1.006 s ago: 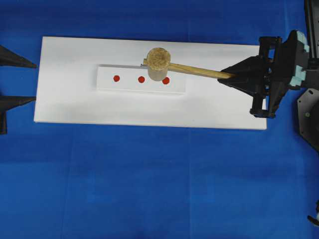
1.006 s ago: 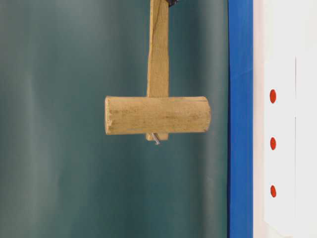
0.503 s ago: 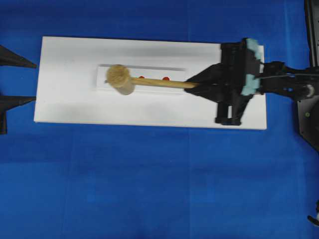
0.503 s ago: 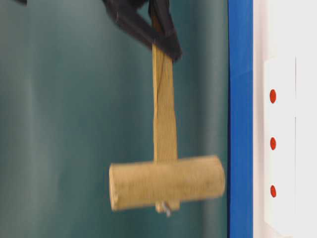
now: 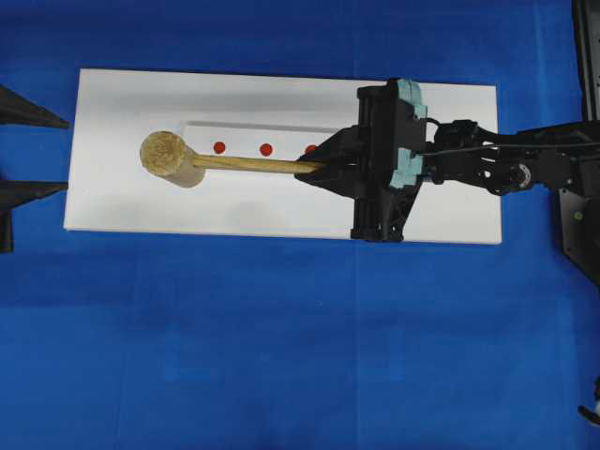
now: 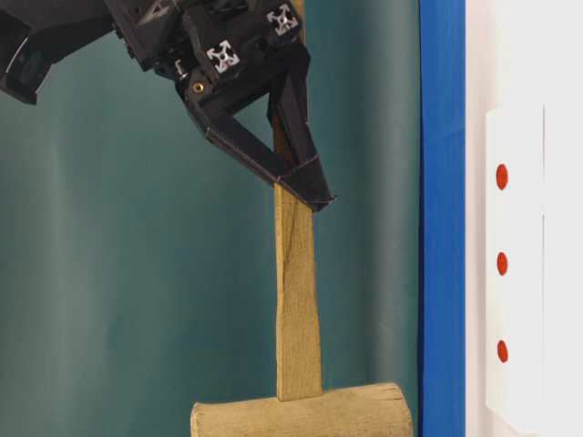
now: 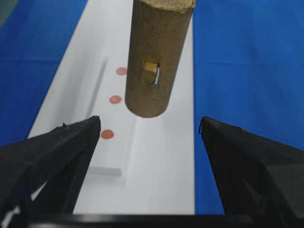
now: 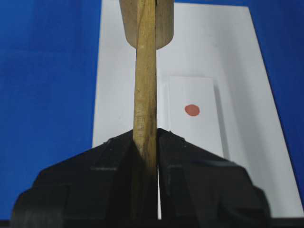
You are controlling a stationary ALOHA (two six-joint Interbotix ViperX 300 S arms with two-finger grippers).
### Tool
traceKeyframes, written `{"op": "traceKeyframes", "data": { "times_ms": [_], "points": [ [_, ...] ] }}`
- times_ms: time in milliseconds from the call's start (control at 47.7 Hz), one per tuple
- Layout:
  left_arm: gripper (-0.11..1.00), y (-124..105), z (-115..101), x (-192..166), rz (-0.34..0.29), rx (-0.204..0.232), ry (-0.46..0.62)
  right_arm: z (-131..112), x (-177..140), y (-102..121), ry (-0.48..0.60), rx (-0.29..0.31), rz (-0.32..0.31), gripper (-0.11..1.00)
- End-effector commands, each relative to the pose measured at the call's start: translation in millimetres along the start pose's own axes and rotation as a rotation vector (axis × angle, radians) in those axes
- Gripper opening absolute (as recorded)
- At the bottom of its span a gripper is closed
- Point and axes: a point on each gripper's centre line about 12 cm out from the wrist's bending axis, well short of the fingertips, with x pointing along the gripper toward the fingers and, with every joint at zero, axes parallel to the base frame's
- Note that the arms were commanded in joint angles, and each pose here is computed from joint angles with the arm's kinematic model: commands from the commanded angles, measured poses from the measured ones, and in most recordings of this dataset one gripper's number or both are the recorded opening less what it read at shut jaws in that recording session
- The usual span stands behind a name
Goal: Hit the mark with a hammer.
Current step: 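Raise the mallet and bring the left gripper to its head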
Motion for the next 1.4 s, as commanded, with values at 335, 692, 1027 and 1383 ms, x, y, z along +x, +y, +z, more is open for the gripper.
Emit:
{"op": "traceKeyframes", "data": {
  "times_ms": [335,692,1027,1383],
  "points": [
    [0.84,-0.2,5.3,36.3,0.005,0.018,-0.118,19.4,-2.5,0.0,-0.065,-0.006,-0.01,0.02],
    [0.92,-9.8,10.9,92.4,-0.035,0.055,-0.056,20.1,-2.6,-0.5,-0.071,-0.005,-0.015,0.02],
    [0.93,-4.7,11.6,134.6,-0.016,0.054,0.005,20.6,-3.0,-0.5,-0.073,-0.005,-0.015,0.02],
    [0.92,1.7,12.4,141.6,0.005,0.048,0.013,21.4,-2.5,-0.4,-0.074,-0.004,-0.015,0.02]
  ]
}}
